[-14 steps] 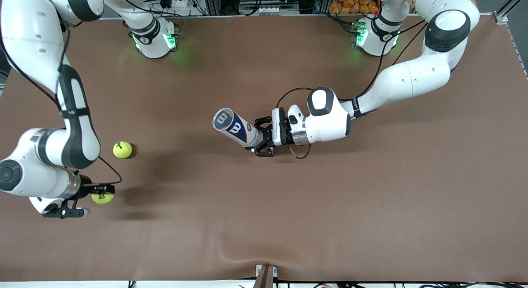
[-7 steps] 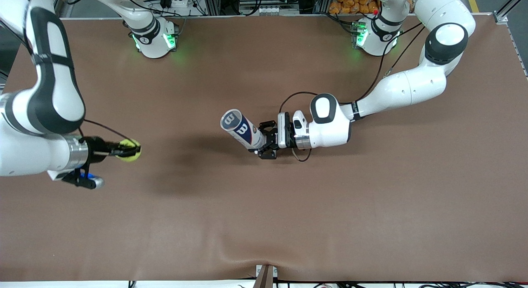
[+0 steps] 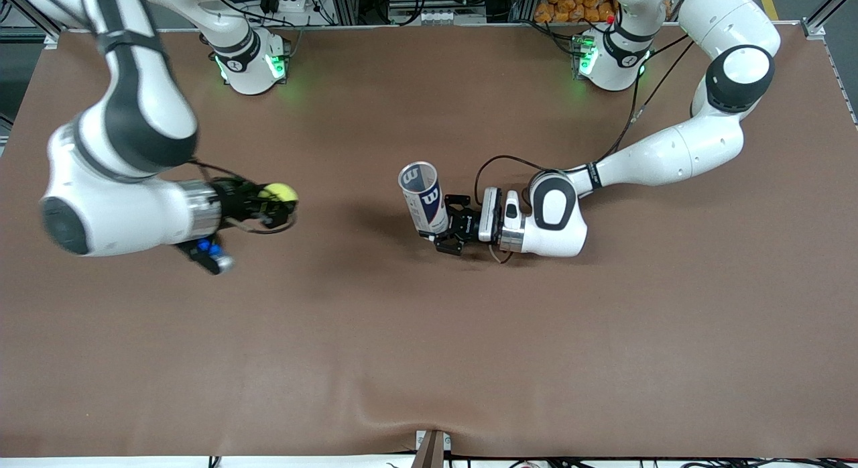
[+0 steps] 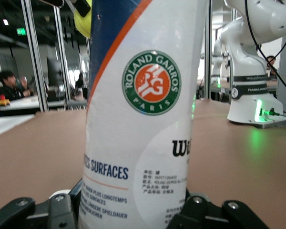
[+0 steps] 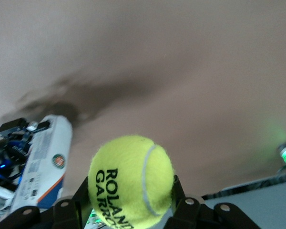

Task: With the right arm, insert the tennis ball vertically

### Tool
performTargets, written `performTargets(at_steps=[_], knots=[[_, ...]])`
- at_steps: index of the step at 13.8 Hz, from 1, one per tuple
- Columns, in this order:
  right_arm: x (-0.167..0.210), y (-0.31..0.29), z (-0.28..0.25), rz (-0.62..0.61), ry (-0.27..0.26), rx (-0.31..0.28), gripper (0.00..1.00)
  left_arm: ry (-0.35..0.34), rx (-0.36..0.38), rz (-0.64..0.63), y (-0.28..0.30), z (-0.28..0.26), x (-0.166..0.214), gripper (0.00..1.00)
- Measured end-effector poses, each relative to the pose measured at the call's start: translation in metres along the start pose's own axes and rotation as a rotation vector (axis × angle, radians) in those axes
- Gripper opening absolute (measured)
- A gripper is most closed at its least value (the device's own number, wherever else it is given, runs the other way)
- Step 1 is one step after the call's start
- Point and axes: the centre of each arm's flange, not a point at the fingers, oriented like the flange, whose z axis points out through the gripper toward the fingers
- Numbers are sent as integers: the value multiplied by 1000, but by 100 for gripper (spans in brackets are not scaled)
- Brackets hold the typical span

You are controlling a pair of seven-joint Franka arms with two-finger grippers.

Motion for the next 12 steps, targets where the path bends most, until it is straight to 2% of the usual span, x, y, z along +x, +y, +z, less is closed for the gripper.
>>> performTargets(at_steps=[3,5,6,9,12], knots=[[-4,-8,-3,28,39,20,67,9,44,3,-4,-1,-13,73],[19,13,-27,-3,110,11,67,3,71,-65,0,-13,-34,73],[32,27,-39,-14,129,17,67,20,85,-117,6,-16,-45,73],[55,54,-61,-23,149,36,67,83,98,-208,29,2,-62,73],[54,54,-63,-48,160,30,67,153,64,-267,49,40,-59,73]])
